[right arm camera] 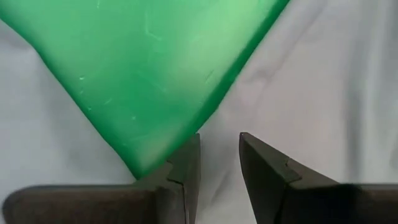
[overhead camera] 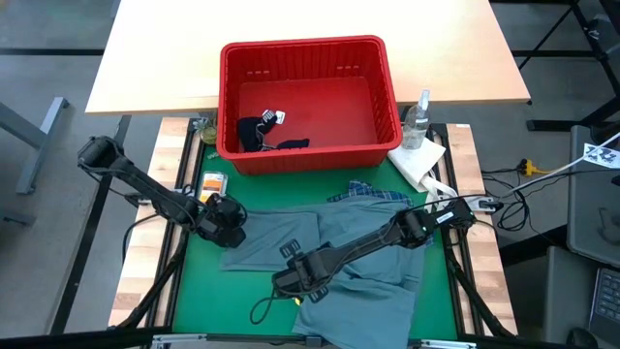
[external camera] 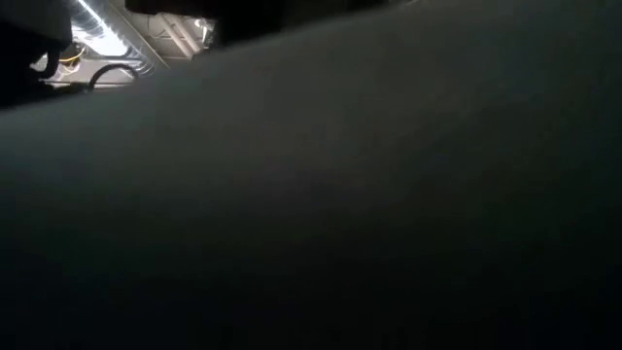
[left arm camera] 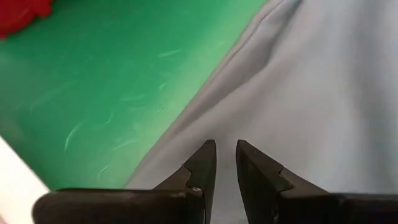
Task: Fold Laundry from Bin
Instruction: Fold the blue pants on top of the blue shirt
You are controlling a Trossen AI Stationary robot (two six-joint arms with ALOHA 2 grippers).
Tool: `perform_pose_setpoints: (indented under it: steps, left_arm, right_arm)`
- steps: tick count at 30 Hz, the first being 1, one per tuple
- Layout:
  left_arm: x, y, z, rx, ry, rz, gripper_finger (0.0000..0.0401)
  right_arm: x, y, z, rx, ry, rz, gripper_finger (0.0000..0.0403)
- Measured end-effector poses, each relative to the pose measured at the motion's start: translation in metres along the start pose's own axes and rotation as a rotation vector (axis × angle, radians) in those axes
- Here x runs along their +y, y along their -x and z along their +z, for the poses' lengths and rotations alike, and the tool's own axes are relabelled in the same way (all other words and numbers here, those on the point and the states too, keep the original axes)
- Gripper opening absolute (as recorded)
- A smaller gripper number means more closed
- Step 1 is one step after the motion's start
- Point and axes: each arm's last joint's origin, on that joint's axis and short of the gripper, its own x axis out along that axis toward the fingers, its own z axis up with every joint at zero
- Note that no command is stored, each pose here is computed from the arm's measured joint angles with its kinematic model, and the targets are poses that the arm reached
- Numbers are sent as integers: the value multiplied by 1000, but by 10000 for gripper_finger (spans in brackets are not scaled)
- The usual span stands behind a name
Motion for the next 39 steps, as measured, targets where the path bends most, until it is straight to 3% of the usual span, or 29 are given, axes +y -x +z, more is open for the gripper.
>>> perform_pose_setpoints:
  steps: [6,13,19,27,31,39]
  left_arm:
    - [8,-5,-8,13,45,31,59]
    - [12,-5,-9,19,34,64,59]
    - [16,-8,-5,21,57,97,59]
    - [18,-10,-2,26,86,110,59]
    - [18,-7,-1,18,96,93,59]
    - [19,1,4,-15,136,31,59]
  right_arm:
    - [5,-12,0,5,3,77,111]
    - [6,-14,-1,16,5,92,111]
    - [9,-14,-3,19,6,191,111]
    - [8,-8,-3,9,5,192,111]
    - [3,8,-1,-25,1,153,111]
    - [-9,17,-4,11,-10,-76,111]
